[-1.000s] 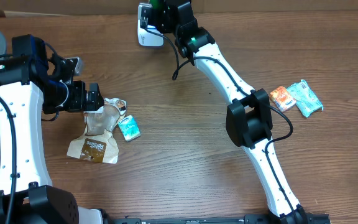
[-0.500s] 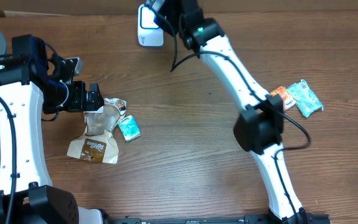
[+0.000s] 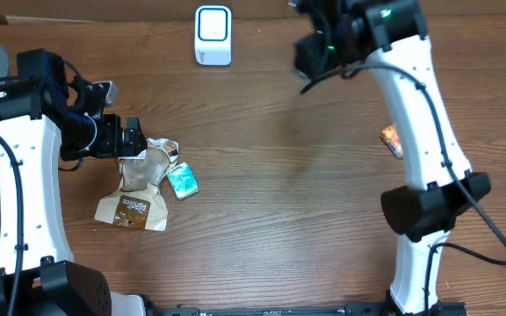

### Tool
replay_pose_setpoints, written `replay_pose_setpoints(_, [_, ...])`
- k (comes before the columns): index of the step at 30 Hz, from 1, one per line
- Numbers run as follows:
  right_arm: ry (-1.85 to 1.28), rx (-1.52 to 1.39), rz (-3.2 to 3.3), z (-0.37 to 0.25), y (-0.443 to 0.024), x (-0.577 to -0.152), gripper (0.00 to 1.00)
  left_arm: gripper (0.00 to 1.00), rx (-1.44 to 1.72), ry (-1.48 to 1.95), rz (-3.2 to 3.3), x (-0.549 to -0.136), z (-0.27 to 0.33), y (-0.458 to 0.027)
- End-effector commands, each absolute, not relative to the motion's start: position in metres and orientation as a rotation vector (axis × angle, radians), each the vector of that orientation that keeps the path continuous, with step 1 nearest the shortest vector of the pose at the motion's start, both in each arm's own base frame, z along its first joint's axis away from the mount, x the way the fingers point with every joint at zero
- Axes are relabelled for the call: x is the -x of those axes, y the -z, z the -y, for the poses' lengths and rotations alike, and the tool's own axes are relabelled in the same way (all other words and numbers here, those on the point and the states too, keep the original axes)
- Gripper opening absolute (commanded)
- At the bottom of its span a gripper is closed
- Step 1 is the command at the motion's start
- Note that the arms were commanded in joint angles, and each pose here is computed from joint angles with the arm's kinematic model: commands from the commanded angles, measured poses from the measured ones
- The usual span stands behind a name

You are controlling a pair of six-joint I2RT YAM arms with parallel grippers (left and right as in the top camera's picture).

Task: Scan the item barcode
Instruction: 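Carry the jar rightward and set it beside the orange pack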

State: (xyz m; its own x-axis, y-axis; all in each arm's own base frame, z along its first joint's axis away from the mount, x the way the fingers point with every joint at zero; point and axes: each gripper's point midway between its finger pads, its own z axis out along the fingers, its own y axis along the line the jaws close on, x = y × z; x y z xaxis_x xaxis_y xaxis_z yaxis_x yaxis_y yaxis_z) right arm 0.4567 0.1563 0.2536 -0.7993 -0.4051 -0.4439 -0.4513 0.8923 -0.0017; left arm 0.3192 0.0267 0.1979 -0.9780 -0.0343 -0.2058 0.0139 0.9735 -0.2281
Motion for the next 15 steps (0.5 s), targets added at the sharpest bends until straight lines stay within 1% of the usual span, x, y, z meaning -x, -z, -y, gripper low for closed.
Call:
replay_pose_setpoints(1, [-0.179, 0.446, -2.78, -0.12, -0.217, -0.456, 0.51, 1.0, -0.021, 0.351, -2.908, -0.32, -0.026, -0.197])
replay_pose_setpoints(9, [-0.149, 0.234, -2.979, -0.047, -0.133, -0.451, 0.52, 0.99, -0.021, 0.351, -2.908, -0.32, -0.026, -0.197])
replay_pose_setpoints(15, [-0.081, 0.132, -2.964, -0.011, -0.099, -0.463, 0.51, 1.0, -0.021, 0.351, -2.908, -0.32, -0.026, -0.197])
